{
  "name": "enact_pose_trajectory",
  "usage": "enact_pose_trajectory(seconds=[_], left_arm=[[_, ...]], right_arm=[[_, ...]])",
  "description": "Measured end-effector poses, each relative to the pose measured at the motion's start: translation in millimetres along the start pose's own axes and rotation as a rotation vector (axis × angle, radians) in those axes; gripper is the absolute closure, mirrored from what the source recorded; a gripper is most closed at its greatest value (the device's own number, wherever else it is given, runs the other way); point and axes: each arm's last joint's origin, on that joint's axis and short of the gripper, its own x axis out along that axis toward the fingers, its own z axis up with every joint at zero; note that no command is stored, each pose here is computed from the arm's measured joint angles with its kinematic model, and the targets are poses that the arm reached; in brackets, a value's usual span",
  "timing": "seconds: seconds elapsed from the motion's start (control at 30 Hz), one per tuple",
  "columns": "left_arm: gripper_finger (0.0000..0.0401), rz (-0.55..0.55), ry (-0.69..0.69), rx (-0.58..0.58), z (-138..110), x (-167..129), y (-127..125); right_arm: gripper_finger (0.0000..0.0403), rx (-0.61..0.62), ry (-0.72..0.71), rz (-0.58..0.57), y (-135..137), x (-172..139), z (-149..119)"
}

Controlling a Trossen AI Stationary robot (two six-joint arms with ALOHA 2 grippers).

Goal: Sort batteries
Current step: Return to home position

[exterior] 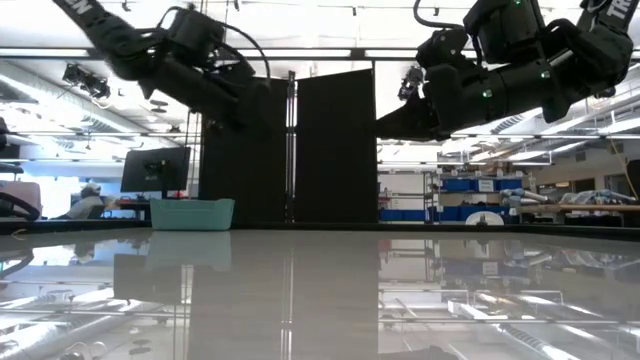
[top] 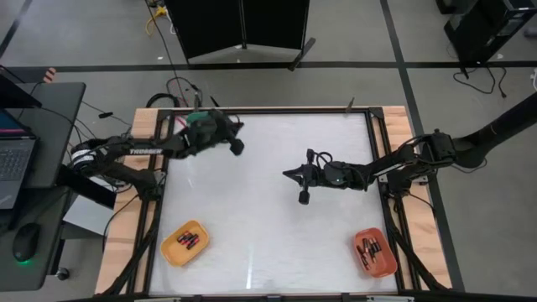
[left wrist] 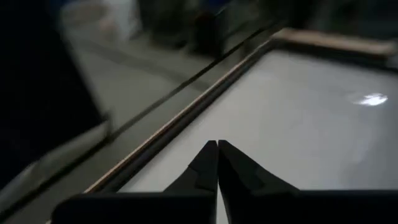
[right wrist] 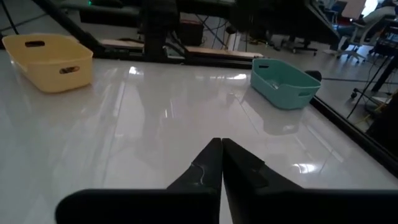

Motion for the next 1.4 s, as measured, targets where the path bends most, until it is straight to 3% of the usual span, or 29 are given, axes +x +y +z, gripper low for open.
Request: enact_pose_trajectory(seconds=[0.13,0.27,0.43,0.73,0.9,1.4], left_arm=[[0.0395,-0.148,-0.144,0.061,-11,-10,-19],[0.0396,-0.224,-0.281,0.073,-23,-23,-29],[0.0396,-0.336,-0.297,0.089,-45,-35,-33],[0.0396,-0.403,-0.31,0.124,-58,-55,-26],[0.0397,-0.414,-0.349,0.123,-65,-72,-19],[0.0397,-0.424,-0.34,0.059,-93,-104,-5]], right_arm=[[0.039,-0.009,0.008,0.002,-1,-3,3],[0.0393,-0.034,0.011,0.001,-4,-9,10],[0.0396,-0.025,0.019,0.075,-19,-19,10],[0.0397,0.0,0.038,0.091,-45,-43,4],[0.0398,-0.011,-0.009,0.085,-48,-64,10],[0.0398,0.024,-0.106,0.06,-50,-107,-8]])
